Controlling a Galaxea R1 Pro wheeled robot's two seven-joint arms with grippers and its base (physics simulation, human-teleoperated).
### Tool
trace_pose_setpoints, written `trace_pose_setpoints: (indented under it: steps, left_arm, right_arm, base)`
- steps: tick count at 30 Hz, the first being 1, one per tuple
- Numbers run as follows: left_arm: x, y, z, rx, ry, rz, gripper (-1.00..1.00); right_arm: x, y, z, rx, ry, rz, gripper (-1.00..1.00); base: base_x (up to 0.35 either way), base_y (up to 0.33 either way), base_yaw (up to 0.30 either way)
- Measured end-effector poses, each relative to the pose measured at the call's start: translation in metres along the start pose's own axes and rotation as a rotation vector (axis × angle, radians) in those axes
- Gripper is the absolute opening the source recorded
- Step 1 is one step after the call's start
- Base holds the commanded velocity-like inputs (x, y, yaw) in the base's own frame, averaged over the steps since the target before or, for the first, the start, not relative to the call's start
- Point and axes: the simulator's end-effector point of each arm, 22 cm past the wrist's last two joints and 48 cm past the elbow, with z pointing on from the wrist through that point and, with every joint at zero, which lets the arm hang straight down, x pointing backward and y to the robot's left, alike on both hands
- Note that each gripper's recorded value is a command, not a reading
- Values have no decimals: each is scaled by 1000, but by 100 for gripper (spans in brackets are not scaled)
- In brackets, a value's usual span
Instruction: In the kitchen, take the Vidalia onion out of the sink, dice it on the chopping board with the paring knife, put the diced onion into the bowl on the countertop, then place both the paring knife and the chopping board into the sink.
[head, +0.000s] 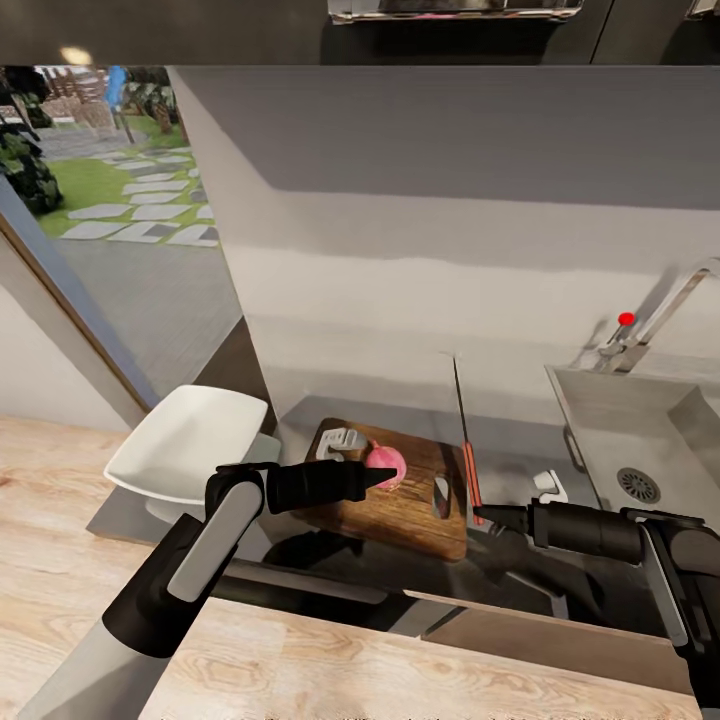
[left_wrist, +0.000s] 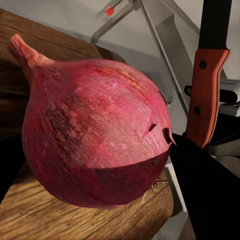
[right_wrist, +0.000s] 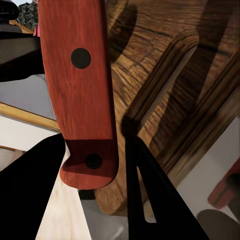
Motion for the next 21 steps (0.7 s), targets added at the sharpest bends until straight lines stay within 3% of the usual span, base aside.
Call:
trace_pose_setpoints:
  steps: [21]
  left_arm:
    - [4,6,3,1,8,-14,-100]
  right_arm:
    - [4,-7,3,2,8,16,-100]
  base:
    - [0,0,0]
